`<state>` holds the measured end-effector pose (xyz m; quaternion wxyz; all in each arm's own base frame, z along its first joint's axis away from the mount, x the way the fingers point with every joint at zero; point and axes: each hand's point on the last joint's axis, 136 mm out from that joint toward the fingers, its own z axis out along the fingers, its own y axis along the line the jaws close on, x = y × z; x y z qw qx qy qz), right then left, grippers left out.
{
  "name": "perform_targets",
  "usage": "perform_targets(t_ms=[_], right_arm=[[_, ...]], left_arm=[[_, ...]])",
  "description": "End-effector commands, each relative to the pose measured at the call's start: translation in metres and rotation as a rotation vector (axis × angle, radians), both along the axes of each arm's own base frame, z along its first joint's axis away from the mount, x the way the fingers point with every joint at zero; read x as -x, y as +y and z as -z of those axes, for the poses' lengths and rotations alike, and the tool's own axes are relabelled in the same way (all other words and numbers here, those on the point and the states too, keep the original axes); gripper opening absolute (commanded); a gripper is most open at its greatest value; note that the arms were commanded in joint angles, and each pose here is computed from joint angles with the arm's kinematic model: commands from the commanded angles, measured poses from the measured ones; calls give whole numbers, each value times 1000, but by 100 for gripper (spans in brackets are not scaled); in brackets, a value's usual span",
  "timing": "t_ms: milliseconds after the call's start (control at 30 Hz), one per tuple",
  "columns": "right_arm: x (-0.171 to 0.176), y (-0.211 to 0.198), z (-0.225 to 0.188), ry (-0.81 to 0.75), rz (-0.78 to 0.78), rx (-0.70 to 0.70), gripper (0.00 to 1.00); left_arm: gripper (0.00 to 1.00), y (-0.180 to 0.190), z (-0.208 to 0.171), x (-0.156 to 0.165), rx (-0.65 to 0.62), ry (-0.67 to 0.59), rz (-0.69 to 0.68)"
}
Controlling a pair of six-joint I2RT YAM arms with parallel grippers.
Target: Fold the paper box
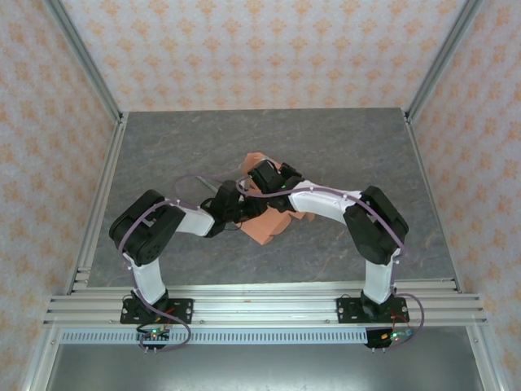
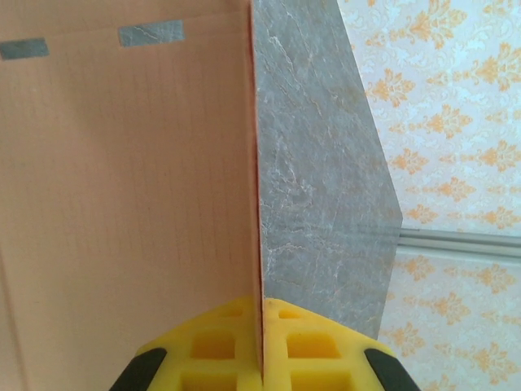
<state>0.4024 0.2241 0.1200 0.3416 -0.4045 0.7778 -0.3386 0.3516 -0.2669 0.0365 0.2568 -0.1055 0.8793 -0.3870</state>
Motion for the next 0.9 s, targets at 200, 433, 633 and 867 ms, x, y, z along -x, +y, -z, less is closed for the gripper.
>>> perform_targets(t_ms=[200, 433, 633, 867], right_arm=[[3, 4, -9, 102, -152, -77, 1], [13, 3, -23, 188, -260, -188, 2], [23, -4, -41, 291, -299, -305, 2], [36, -11, -54, 436, -312, -453, 1]], left_arm=[[37, 63, -24, 7, -189, -83, -24], [41, 79, -71, 3, -178, -158, -24], [47, 87, -99, 2, -253, -234, 10], [50, 76, -84, -8, -324, -317, 130]])
